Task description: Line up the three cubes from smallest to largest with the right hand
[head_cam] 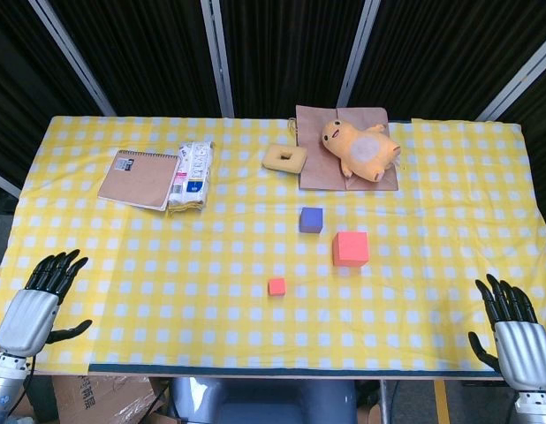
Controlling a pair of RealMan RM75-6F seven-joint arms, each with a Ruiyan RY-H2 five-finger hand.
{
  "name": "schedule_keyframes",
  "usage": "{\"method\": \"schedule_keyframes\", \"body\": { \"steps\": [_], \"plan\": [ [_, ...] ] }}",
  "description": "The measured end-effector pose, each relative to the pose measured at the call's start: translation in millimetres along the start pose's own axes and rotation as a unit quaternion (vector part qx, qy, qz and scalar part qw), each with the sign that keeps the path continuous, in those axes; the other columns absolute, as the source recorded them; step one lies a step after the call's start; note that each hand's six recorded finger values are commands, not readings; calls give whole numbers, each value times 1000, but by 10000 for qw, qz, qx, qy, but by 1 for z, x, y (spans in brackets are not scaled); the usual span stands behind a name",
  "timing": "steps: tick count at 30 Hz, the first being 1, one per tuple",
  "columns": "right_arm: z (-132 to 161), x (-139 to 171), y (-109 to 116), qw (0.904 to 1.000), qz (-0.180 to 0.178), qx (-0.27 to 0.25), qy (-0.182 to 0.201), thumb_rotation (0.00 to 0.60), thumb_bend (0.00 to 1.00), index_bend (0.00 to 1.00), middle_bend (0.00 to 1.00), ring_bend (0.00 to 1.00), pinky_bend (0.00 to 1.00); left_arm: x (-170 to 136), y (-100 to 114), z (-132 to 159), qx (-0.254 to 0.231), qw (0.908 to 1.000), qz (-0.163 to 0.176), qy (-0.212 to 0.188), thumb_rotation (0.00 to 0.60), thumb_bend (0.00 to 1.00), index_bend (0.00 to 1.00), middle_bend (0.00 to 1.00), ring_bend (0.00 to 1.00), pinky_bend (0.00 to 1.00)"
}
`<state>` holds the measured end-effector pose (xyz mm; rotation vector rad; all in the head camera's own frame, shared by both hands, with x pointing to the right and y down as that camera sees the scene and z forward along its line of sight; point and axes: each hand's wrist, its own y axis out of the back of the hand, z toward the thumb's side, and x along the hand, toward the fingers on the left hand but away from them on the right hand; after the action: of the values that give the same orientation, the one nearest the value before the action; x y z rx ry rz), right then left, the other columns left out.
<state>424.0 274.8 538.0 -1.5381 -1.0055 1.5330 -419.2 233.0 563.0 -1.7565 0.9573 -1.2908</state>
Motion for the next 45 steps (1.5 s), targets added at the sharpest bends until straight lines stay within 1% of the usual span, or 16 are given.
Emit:
{"method": "schedule_keyframes", "body": {
  "steps": [11,13,14,15,16,17,18,20,21,23,24,27,33,39,42,45],
  "plan": [
    [3,1,1,10000,4,-29,63,600,408,0,0,0,85,-1,0,0,2,10000,-1,-6,600,0,0,0,0,0],
    [6,1,1,9999,-4,-57,86,600,408,0,0,4,121,-1,0,0,-22,10000,-13,9,600,0,0,0,0,0],
    [7,1,2,9999,-11,-76,96,600,408,0,4,32,190,-1,-1,0,-39,10000,-26,16,600,0,0,0,0,0],
    [8,0,3,9999,-22,-96,110,600,408,0,43,101,312,0,-1,0,-50,10000,-36,18,600,0,0,0,0,0],
    [11,-1,4,9998,-39,-128,129,600,407,0,97,176,409,0,-1,0,-57,10000,-48,14,600,0,0,0,0,0],
    [13,-3,6,9998,-57,-158,146,600,407,0,226,326,556,0,-1,0,-65,10000,-61,11,600,0,0,0,0,0],
    [15,-5,7,9996,-78,-195,163,600,407,0,380,486,686,0,-1,0,-75,9999,-68,10,600,0,0,0,0,0],
    [21,-13,12,9992,-151,-292,211,600,408,0,587,698,837,0,-1,0,-98,9999,-71,4,600,0,0,0,0,0],
    [24,-18,15,9990,-180,-333,234,600,408,0,671,786,904,0,-1,0,-106,9999,-76,1,600,0,0,0,0,0],
    [30,-29,19,9986,-195,-403,272,600,408,0,789,900,978,0,-1,0,-111,9999,-100,4,600,0,0,0,0,0],
    [34,-34,20,9986,-186,-417,285,600,408,0,831,941,993,0,-2,0,-110,9999,-112,12,600,0,0,0,0,0],
    [46,-55,24,9985,-124,-407,347,600,408,0,911,997,1000,0,-3,-1,-121,9998,-168,37,600,0,0,0,0,0],
    [81,-99,25,9983,217,-357,401,600,408,0,979,1000,1000,1,-3,-1,-64,9997,-230,37,600,0,0,0,0,0],
    [138,-143,17,9961,646,-226,555,600,408,0,981,1000,1000,4,-5,-1,-57,9995,-304,10,600,0,0,0,0,0],
    [175,-165,6,9937,897,-246,628,600,409,0,981,1000,1000,5,-7,-5,-137,9991,-398,94,600,0,0,0,0,0],
    [214,-183,-6,9908,1150,-229,678,600,409,0,981,1000,1000,6,-5,-7,-138,9990,-408,106,600,0,0,0,0,0]
  ]
}}
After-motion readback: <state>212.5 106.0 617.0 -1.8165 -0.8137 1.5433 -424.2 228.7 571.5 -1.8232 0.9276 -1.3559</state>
